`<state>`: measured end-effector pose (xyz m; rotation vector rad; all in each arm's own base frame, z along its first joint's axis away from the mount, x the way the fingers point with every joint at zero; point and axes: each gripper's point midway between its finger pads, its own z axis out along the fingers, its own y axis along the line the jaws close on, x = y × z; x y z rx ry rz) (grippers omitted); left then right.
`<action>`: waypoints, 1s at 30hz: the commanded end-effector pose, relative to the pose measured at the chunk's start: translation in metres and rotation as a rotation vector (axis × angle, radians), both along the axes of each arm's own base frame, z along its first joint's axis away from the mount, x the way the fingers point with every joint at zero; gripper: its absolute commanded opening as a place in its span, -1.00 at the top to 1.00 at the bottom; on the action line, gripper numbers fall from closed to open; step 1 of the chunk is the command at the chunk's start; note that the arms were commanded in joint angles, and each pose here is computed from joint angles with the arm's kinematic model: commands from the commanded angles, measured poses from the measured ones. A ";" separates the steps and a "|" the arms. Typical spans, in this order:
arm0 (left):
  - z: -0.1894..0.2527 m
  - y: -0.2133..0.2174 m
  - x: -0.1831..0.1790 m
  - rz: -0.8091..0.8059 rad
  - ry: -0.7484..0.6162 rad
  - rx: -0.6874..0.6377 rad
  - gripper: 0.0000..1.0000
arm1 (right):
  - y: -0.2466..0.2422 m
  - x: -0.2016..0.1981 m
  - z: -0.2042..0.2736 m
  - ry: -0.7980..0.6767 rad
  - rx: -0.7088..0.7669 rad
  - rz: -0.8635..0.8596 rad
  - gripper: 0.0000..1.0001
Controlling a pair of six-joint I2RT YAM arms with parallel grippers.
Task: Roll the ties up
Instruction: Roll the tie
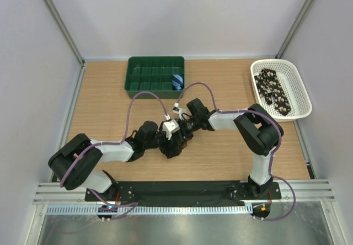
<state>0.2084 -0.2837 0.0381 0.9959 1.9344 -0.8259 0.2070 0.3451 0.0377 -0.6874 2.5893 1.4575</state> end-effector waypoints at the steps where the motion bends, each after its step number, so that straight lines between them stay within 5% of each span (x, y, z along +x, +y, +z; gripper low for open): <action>1: 0.016 -0.013 0.010 -0.034 -0.057 -0.007 -0.62 | -0.011 -0.009 -0.022 0.031 -0.073 -0.012 0.79; 30: 0.027 -0.016 0.017 -0.016 -0.181 -0.040 -0.40 | -0.007 -0.010 -0.021 0.081 -0.006 -0.017 0.78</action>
